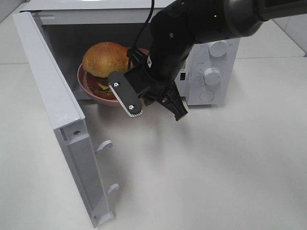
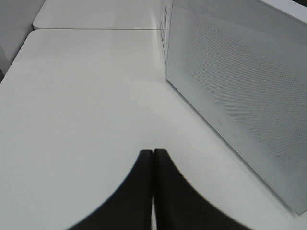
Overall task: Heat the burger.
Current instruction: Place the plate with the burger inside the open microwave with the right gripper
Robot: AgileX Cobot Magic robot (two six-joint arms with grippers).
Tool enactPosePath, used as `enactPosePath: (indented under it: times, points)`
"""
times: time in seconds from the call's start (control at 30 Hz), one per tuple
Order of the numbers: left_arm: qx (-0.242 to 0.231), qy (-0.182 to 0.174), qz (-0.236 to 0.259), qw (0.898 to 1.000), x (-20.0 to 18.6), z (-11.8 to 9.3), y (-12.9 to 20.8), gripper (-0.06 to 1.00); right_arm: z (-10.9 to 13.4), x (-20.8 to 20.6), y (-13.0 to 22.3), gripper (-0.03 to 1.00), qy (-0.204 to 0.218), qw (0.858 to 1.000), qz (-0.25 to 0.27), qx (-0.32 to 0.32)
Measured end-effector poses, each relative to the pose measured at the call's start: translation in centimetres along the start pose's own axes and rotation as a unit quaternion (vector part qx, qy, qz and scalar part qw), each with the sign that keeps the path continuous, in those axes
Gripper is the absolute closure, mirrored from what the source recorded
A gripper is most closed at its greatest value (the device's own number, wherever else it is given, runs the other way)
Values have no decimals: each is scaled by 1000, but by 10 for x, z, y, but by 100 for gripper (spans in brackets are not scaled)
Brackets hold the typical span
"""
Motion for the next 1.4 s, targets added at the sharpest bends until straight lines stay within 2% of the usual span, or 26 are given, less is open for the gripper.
enactPosePath:
  times: [0.03, 0.23, 0.3, 0.4, 0.47, 0.63, 1.03, 1.2, 1.23, 1.3, 1.33, 1.4]
  points:
    - [0, 0, 0, 1000, 0, 0, 0, 94, -8, 5, -2, 94, 2, 1000, 1, 16]
    - [0, 0, 0, 1000, 0, 0, 0, 94, -23, 18, -6, 94, 5, 999, 3, 52]
    - [0, 0, 0, 1000, 0, 0, 0, 94, -34, 30, -10, 94, 3, 996, 6, 91]
    - [0, 0, 0, 1000, 0, 0, 0, 94, -35, 33, -10, 94, 0, 995, 7, 100]
    - [0, 0, 0, 1000, 0, 0, 0, 94, -37, 49, -11, 94, -10, 991, 13, 130]
    - [0, 0, 0, 1000, 0, 0, 0, 94, -43, 59, -5, 94, -5, 985, 17, 173]
    - [0, 0, 0, 1000, 0, 0, 0, 94, -44, 60, 0, 92, -4, 978, 19, 208]
    - [0, 0, 0, 1000, 0, 0, 0, 94, -46, 60, -1, 85, 2, 970, 14, 241]
    - [0, 0, 0, 1000, 0, 0, 0, 94, -49, 58, -2, 80, 8, 966, 9, 260]
    - [0, 0, 0, 1000, 0, 0, 0, 94, -50, 57, -3, 76, 9, 962, 8, 274]
    - [0, 0, 0, 1000, 0, 0, 0, 94, -51, 56, -3, 70, 11, 953, 6, 303]
    - [0, 0, 0, 1000, 0, 0, 0, 94, -51, 55, -3, 66, 11, 949, 5, 316]
Point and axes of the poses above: a point on each arm's last joint axis where the gripper is mounted, x pointing out along that axis toward the gripper, z along the wrist's bending axis when the last joint is at zero, y = z × x, the point moved 6 cm from there along x, pointing out along that axis toward the gripper, and after that the axes turned 13 degrees about x, right-handed, at the moved point
